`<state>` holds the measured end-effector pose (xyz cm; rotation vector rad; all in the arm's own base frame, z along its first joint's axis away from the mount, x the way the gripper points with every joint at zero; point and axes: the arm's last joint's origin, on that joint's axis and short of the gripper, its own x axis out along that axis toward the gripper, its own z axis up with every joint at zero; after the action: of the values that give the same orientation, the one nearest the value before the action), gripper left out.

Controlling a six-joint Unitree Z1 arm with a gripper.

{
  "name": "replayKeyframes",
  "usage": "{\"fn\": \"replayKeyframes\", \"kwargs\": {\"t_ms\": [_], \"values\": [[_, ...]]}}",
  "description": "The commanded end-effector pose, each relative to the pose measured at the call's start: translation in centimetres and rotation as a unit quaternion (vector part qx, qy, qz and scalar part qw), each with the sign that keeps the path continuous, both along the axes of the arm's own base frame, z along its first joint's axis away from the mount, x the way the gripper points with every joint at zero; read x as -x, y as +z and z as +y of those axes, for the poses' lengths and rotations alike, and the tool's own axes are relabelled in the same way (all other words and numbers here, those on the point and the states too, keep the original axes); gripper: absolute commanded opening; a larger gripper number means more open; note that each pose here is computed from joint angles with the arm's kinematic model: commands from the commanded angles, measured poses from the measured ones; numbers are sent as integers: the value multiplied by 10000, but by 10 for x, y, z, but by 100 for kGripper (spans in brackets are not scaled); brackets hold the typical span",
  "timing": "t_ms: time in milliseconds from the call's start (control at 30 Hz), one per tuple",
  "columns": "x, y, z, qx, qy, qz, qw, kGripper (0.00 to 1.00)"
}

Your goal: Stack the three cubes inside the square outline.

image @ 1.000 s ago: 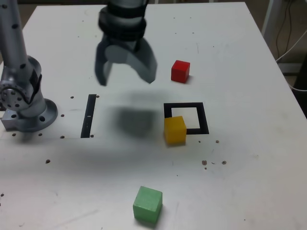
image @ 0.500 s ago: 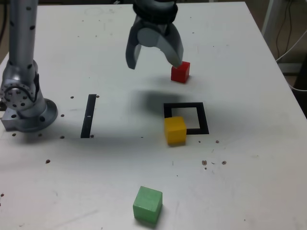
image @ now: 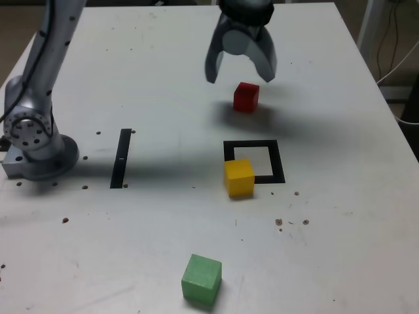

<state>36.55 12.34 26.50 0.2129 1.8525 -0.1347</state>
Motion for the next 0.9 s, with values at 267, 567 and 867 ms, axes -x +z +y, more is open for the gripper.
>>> {"fn": "replayKeyframes", "kwargs": {"t_ms": [267,567,867], "values": [[-9,-6,14,31,-80,49,10000,99],[-11,-3,12,120,-709,43,9974,100],[-11,-2,12,124,-1215,88,9925,100]]}}
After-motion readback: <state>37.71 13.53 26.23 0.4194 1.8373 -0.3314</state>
